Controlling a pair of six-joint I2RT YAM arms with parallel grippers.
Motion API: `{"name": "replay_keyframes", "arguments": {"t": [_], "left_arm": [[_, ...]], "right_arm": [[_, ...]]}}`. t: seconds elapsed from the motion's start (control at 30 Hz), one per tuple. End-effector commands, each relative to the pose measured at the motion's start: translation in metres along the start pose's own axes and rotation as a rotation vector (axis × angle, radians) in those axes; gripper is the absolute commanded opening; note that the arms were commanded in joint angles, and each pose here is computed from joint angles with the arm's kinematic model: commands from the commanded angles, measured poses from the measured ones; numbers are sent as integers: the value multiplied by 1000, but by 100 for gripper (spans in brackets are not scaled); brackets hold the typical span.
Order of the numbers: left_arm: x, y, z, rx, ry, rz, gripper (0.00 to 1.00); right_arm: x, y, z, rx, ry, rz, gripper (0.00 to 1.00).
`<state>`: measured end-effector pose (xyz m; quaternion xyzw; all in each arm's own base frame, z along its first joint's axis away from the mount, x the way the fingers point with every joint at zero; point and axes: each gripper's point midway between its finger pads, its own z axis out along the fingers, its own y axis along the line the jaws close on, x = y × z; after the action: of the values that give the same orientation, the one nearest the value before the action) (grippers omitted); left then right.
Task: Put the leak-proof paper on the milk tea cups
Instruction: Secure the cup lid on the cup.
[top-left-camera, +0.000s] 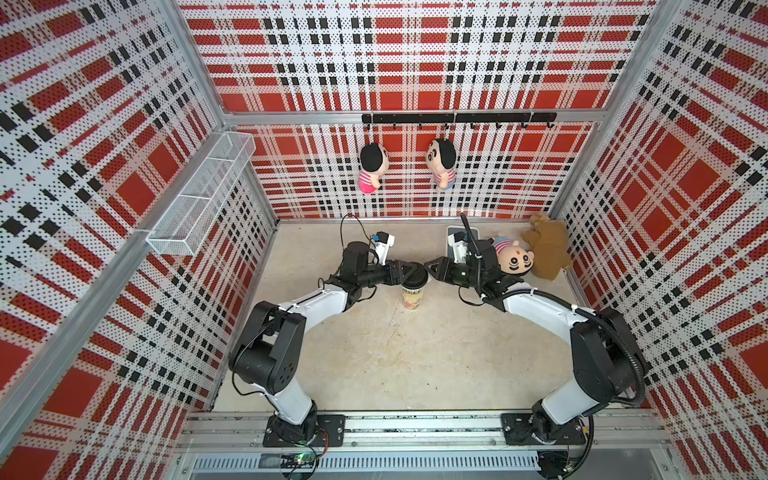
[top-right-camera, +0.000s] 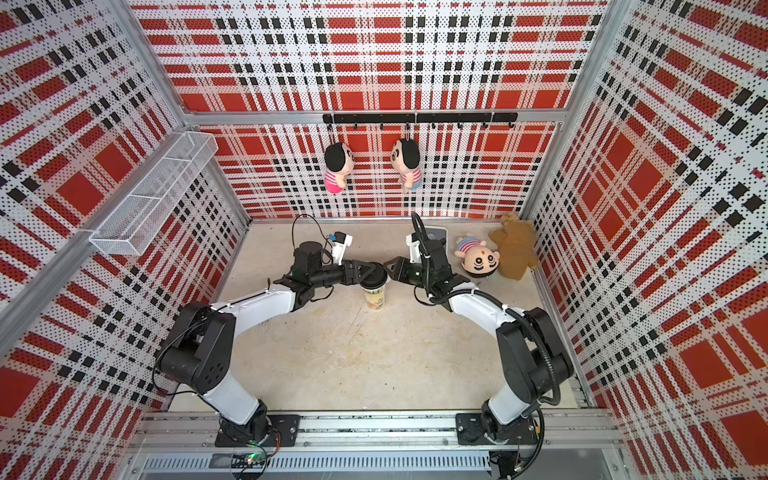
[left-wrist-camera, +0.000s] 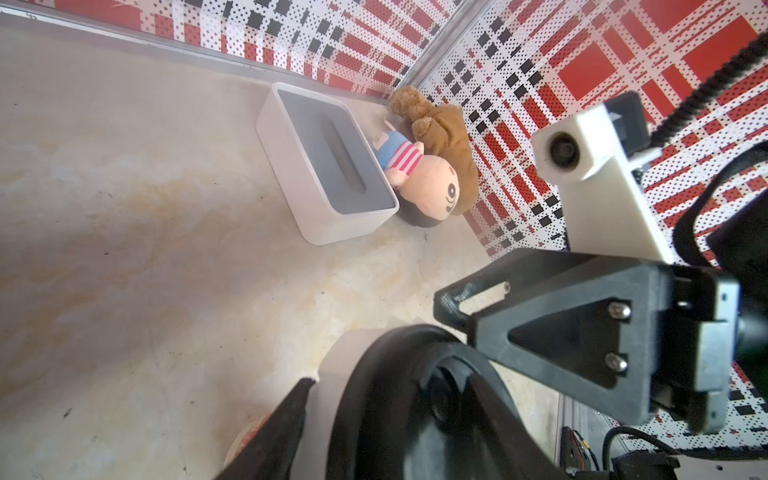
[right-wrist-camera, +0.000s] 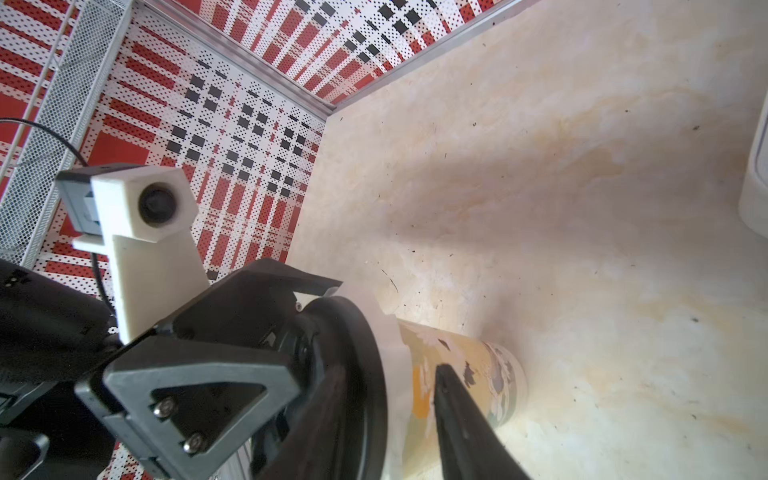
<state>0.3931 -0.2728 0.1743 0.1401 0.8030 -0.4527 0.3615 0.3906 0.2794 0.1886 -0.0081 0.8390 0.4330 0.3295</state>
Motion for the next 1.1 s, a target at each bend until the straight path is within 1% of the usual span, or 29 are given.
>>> {"name": "replay_keyframes", "arguments": {"t": [0.0, 0.17, 0.23, 0.4, 0.5, 0.6, 0.73, 0.93, 1.07], "left_arm": [[100, 64, 1, -202, 269, -155, 59], [102, 63, 3, -202, 276, -154, 59], [104, 64, 4, -203, 281, -156, 59], [109, 66, 6, -207, 292, -161, 59], [112, 67, 5, -211, 296, -162, 58], [115, 68, 5, -218, 298, -162, 58], [125, 72, 4, -234, 305, -167, 57], [137, 76, 3, -242, 303, -190, 56], [141, 76, 4, -246, 311, -191, 56]], "right_arm": [[1, 11, 9, -23, 11, -24, 39], [21, -4, 14, 16, 51, -12, 39], [33, -12, 15, 61, 76, -20, 39], [79, -45, 17, 214, 167, -41, 38], [100, -65, 11, 292, 192, -36, 38], [111, -77, 4, 374, 192, -59, 37], [119, -88, -1, 462, 184, -96, 38], [120, -97, -5, 600, 156, -156, 38], [119, -109, -14, 744, 122, -192, 40]]}}
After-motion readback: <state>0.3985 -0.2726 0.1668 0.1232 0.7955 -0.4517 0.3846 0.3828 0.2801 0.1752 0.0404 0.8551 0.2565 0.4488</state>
